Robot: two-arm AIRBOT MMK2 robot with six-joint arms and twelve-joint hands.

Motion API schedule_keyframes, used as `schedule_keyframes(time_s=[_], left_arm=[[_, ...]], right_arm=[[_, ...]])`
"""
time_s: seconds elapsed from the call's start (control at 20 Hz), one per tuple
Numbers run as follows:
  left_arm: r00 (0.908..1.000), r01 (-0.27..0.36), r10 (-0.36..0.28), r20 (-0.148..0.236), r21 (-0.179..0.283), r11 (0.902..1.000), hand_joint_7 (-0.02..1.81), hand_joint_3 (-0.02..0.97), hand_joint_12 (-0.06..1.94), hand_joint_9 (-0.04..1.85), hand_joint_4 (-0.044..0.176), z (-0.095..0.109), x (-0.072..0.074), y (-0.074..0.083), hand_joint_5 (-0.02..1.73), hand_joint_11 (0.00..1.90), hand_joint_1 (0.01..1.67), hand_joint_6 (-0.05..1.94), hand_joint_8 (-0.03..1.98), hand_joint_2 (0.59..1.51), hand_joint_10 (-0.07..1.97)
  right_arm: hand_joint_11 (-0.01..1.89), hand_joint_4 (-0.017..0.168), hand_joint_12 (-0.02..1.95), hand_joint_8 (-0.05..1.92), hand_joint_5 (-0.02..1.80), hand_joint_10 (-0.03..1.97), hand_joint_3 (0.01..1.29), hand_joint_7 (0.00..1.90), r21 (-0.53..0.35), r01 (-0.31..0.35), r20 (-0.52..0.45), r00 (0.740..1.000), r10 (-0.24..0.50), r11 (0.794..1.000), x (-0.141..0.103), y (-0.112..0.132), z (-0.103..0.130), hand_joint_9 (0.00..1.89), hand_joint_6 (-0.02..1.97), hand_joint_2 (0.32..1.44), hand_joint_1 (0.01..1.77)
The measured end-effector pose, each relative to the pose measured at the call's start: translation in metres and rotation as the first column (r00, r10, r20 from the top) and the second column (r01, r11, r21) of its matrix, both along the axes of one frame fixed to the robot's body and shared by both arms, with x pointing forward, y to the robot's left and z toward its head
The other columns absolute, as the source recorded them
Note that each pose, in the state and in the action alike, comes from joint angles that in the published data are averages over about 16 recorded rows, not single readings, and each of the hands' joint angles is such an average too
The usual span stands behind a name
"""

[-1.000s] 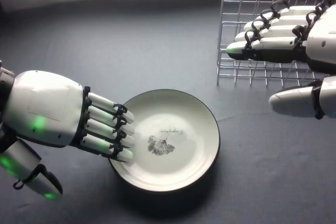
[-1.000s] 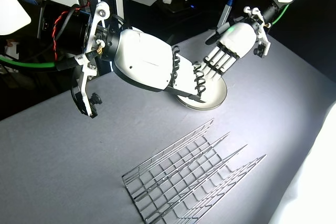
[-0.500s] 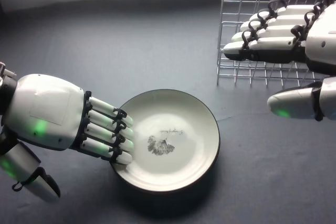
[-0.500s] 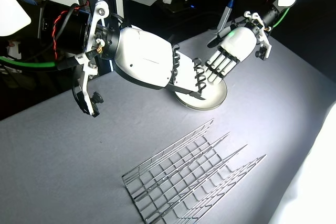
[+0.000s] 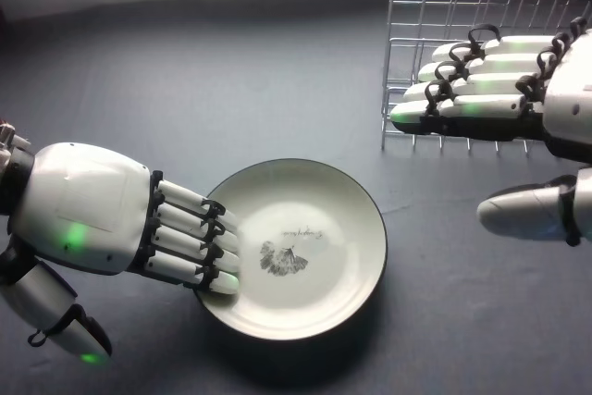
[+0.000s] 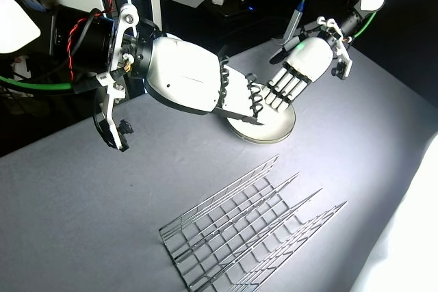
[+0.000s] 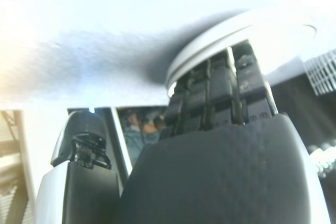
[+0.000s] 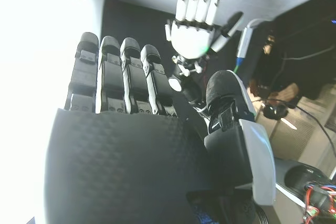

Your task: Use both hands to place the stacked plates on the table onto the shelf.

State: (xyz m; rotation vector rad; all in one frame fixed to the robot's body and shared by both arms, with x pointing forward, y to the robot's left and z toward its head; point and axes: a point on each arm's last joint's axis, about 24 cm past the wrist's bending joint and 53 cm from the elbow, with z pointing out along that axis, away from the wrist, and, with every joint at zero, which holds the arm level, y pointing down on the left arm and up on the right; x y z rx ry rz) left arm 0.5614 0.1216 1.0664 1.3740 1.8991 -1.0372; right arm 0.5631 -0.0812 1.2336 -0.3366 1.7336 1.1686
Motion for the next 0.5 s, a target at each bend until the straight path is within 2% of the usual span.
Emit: schedule_keyframes(time_s=[0.5], left_arm=[[0.9995,0.0,0.0,-0.033,0.011,0.9999,0.07,0.009,0.18,0.09,-0.009,-0.017,-0.009,-0.001,0.06,0.05,0.02,-0.03,-0.01,1.214,-0.01]], right_arm=[[0.02,-0.003,0.08,0.01,0.11,0.01,0.02,0.09,0.045,-0.11,0.068,0.992,0.106,0.993,-0.022,0.008,0.012,0.05,0.02,1.39,0.03]])
